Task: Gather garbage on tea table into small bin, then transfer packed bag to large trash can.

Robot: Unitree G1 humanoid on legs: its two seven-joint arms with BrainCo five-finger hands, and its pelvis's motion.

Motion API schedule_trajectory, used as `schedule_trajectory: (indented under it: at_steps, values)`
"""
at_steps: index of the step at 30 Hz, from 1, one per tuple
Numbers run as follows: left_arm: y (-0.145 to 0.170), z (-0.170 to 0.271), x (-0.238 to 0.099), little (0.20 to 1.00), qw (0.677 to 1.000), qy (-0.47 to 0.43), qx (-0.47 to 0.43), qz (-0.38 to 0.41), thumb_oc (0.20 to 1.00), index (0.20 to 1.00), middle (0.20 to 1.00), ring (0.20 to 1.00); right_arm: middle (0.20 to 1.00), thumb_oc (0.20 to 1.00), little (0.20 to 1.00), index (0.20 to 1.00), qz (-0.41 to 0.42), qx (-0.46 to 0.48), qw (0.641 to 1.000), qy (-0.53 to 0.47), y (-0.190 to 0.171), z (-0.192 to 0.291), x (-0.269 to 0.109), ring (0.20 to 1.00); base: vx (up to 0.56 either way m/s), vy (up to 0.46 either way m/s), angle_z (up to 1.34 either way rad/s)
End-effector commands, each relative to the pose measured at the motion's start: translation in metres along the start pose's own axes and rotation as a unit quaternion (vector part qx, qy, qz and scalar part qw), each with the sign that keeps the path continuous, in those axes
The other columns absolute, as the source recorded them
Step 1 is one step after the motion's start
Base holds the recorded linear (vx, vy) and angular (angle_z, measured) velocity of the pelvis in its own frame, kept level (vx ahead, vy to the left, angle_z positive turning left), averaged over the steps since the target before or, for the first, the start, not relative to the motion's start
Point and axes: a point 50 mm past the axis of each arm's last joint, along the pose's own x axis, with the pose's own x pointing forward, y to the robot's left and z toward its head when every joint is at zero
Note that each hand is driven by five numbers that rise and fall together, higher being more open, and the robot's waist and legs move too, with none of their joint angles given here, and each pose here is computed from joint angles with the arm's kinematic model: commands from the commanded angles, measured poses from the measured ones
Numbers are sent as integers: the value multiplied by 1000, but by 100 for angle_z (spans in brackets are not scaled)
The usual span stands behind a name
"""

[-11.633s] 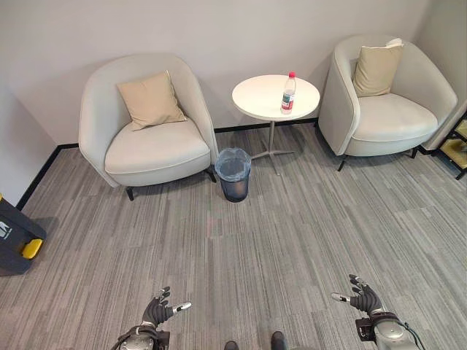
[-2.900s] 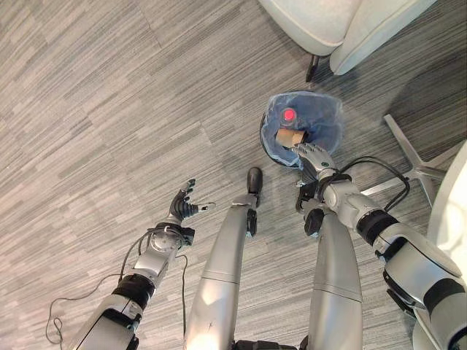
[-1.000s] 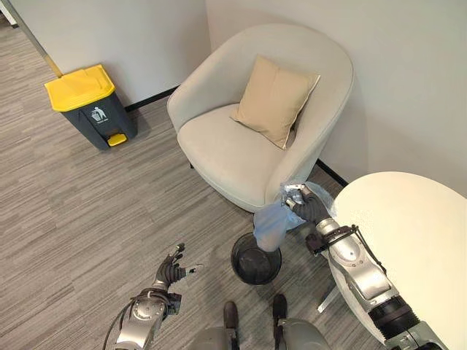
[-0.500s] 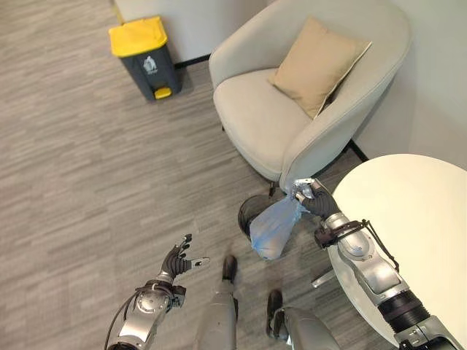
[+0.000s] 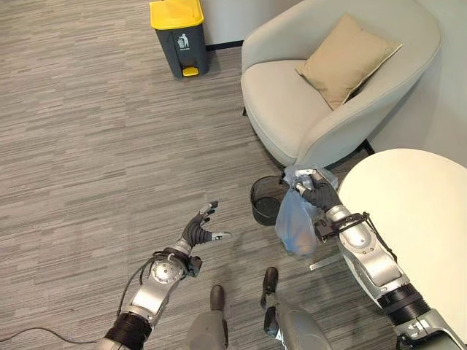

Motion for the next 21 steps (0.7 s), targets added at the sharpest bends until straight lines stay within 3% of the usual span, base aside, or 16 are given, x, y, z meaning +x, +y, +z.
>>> schedule_trajectory:
  at_steps: [1,8,17,21]
  values:
    - [-7,9,-2,1000,999,-41,19,-30,1000,1000,1000,1000,200,200,200,200,16,61,991,-116,9,42,7,200,115,58,0]
    - [-26,31,12,1000,995,-83,11,-56,1000,1000,1000,1000,200,200,200,200,75,107,976,-172,38,70,17,200,77,42,-17]
    - [-28,51,33,1000,992,-114,60,1,1000,1000,1000,1000,200,200,200,200,137,154,952,-224,73,104,33,200,40,17,-5]
    - [-41,53,37,1000,990,-117,72,-24,1000,1000,1000,1000,200,200,200,200,180,188,936,-238,95,120,39,200,0,0,0]
